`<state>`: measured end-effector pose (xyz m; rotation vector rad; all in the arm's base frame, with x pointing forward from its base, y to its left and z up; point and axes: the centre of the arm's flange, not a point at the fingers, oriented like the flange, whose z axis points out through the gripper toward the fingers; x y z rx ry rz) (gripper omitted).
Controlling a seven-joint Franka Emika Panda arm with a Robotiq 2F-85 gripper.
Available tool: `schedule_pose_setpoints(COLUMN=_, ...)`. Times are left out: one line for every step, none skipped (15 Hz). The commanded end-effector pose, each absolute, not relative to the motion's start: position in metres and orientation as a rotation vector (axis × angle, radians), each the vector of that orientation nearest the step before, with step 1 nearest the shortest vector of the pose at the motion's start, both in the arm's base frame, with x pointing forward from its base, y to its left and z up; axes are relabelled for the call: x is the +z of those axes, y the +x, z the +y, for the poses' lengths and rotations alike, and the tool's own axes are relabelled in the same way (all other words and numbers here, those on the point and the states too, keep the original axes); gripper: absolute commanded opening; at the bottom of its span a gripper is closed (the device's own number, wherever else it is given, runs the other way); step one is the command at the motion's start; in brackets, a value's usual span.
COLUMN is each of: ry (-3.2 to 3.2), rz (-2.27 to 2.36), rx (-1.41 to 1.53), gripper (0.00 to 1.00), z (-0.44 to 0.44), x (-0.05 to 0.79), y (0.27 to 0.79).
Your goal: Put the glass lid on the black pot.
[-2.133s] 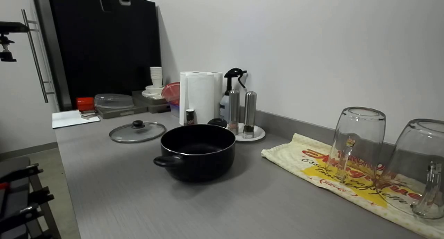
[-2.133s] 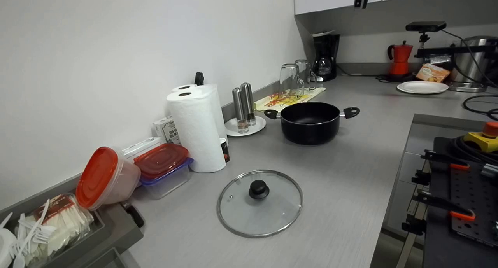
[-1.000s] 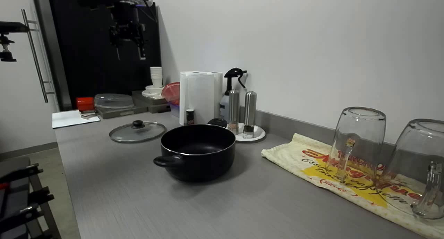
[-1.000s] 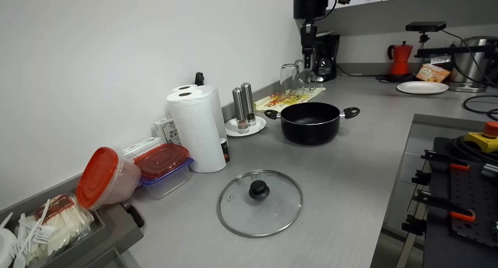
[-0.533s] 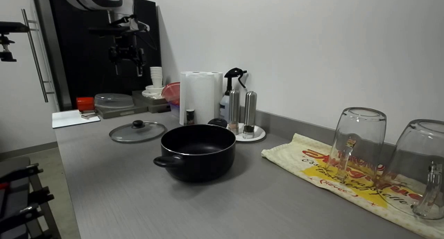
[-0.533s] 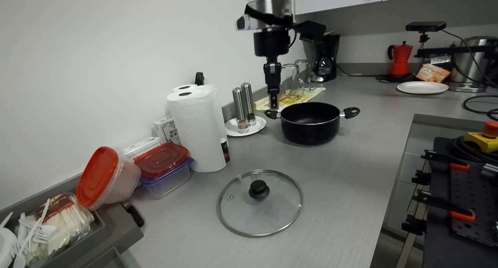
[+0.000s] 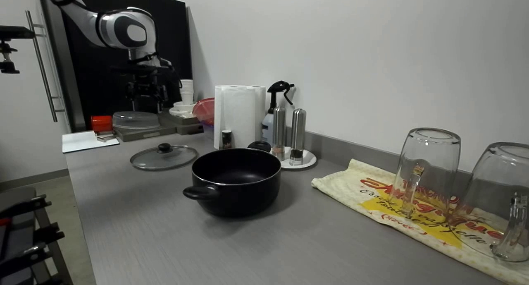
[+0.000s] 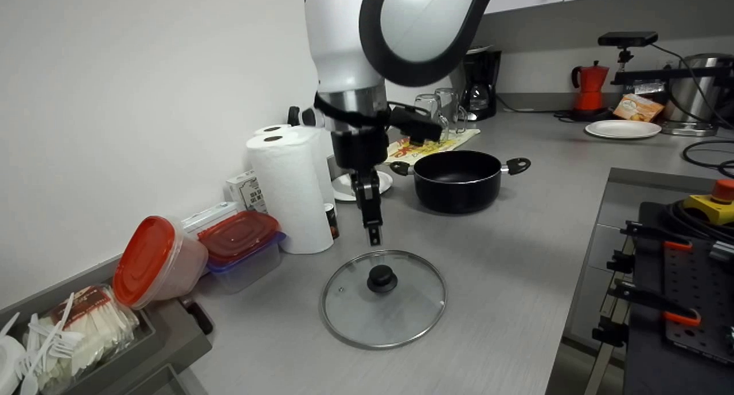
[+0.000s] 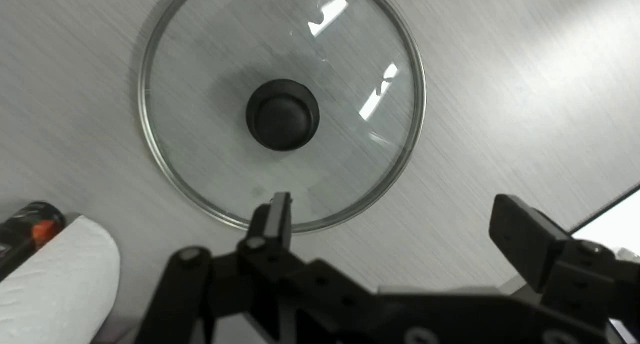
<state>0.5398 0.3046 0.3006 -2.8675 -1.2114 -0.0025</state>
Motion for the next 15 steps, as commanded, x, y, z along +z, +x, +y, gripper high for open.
schedule_pose_setpoints(ry=-2.88, rz=-1.275, rx=0.066, gripper=1.0, z=0.318, x=0.248, y=0.558)
schedule_pose_setpoints(ry=-2.888, rz=-1.293, rx=0.087, gripper=1.0, z=0.318, x=0.235, y=0.56)
schedule_pose_setpoints(ry=-2.896, rz=-1.31, rx=0.1, gripper=1.0, z=0.317, x=0.223, y=0.564)
schedule_pose_setpoints(ry=-2.906, rz=-1.326, rx=0.106, gripper=1.0, z=0.317, x=0.214, y=0.568)
schedule_pose_setpoints(ry=-2.913, rz=-1.34, rx=0.107, gripper=1.0, z=0.317, x=0.206, y=0.573)
schedule_pose_setpoints(ry=-2.922, rz=-1.352, rx=0.105, gripper=1.0, z=0.318, x=0.199, y=0.578)
schedule_pose_setpoints(ry=-2.93, rz=-1.362, rx=0.097, gripper=1.0, z=0.318, x=0.195, y=0.584)
schedule_pose_setpoints(ry=-2.938, rz=-1.368, rx=0.088, gripper=1.0, z=0.319, x=0.191, y=0.59)
schedule_pose_setpoints(ry=-2.944, rz=-1.372, rx=0.08, gripper=1.0, z=0.32, x=0.189, y=0.595)
schedule_pose_setpoints(ry=-2.947, rz=-1.379, rx=0.074, gripper=1.0, z=0.321, x=0.187, y=0.599)
schedule_pose_setpoints(ry=-2.949, rz=-1.387, rx=0.066, gripper=1.0, z=0.322, x=0.185, y=0.603)
schedule_pose_setpoints(ry=-2.953, rz=-1.4, rx=0.056, gripper=1.0, z=0.322, x=0.183, y=0.607)
schedule_pose_setpoints(ry=-2.959, rz=-1.418, rx=0.047, gripper=1.0, z=0.322, x=0.181, y=0.61)
schedule_pose_setpoints(ry=-2.966, rz=-1.433, rx=0.039, gripper=1.0, z=0.321, x=0.18, y=0.613)
schedule_pose_setpoints(ry=-2.972, rz=-1.448, rx=0.034, gripper=1.0, z=0.319, x=0.178, y=0.617)
